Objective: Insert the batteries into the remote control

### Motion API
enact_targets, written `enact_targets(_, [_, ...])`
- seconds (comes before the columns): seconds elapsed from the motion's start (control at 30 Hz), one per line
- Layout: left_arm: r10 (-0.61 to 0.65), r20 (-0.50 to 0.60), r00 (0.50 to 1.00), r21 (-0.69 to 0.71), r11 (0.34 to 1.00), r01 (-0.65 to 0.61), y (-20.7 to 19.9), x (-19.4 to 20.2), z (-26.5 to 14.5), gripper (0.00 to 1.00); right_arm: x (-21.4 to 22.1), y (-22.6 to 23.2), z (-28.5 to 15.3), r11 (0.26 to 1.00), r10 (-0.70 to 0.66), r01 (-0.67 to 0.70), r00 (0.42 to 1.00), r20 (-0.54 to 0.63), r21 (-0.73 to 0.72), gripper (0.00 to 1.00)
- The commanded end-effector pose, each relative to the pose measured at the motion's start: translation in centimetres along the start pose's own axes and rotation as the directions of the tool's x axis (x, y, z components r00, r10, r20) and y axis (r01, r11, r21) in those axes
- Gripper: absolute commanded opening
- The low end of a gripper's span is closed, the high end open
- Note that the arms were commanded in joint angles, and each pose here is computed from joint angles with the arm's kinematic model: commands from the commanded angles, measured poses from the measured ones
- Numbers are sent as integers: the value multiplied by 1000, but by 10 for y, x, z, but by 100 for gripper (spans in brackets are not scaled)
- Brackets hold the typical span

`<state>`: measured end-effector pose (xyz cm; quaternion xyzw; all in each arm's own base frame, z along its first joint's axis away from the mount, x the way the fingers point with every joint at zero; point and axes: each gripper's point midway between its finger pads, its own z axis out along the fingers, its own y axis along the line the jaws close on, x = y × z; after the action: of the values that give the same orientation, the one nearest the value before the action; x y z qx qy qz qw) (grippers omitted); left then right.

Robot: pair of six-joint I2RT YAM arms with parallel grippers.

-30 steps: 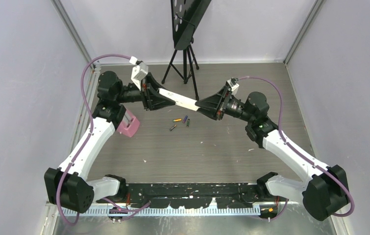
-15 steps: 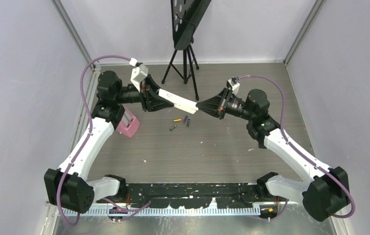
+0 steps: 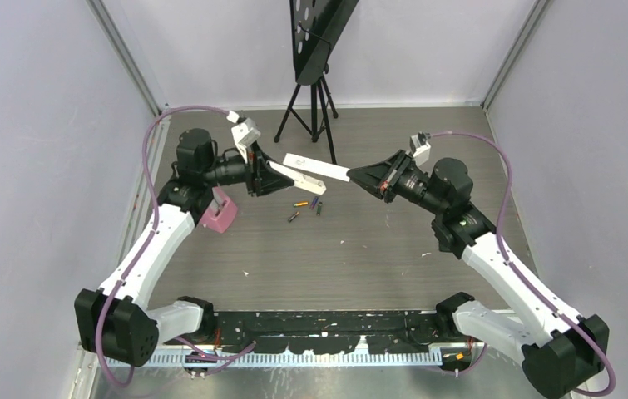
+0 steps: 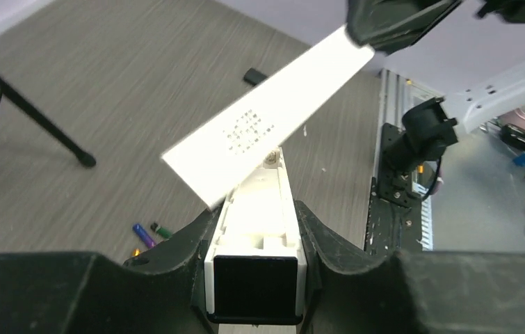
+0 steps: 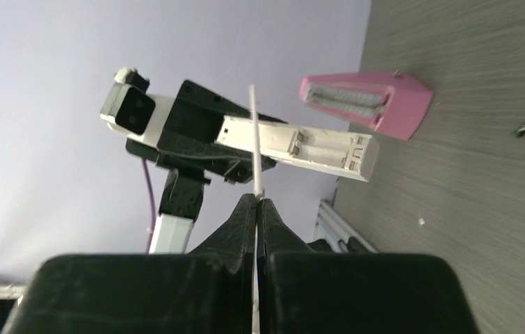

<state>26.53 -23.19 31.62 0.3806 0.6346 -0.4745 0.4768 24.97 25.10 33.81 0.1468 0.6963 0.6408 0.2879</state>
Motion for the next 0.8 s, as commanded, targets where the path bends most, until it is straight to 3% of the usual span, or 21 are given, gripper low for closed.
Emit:
enact_targets(0.0, [-24, -9, 1000, -132, 991, 22, 17, 21, -5, 0, -34, -29, -17, 977, -125, 84, 972, 200, 198, 0])
enact_targets(0.17, [-104, -45, 994, -144, 985, 96, 21, 44, -3, 0, -50, -83, -40, 910, -181, 41, 935, 306, 413, 0])
enact_targets(0.37, [-131, -12, 991, -97, 987, 129, 21, 38, 4, 0, -57, -174, -70, 752, -224, -94, 895, 387, 652, 0])
enact_targets(0.67, [-109, 74, 991, -11, 994, 110, 3, 10, 5, 0, -35, -261, -99, 580, -238, -141, 913, 332, 802, 0])
enact_targets(0.7, [-102, 80, 992, -10, 995, 104, 2, 9, 5, 0, -33, -265, -103, 566, -239, -142, 915, 326, 812, 3])
enact_targets(0.77, [-90, 91, 992, -8, 996, 91, -2, 6, 3, 0, -31, -269, -112, 523, -248, -147, 916, 315, 839, 32])
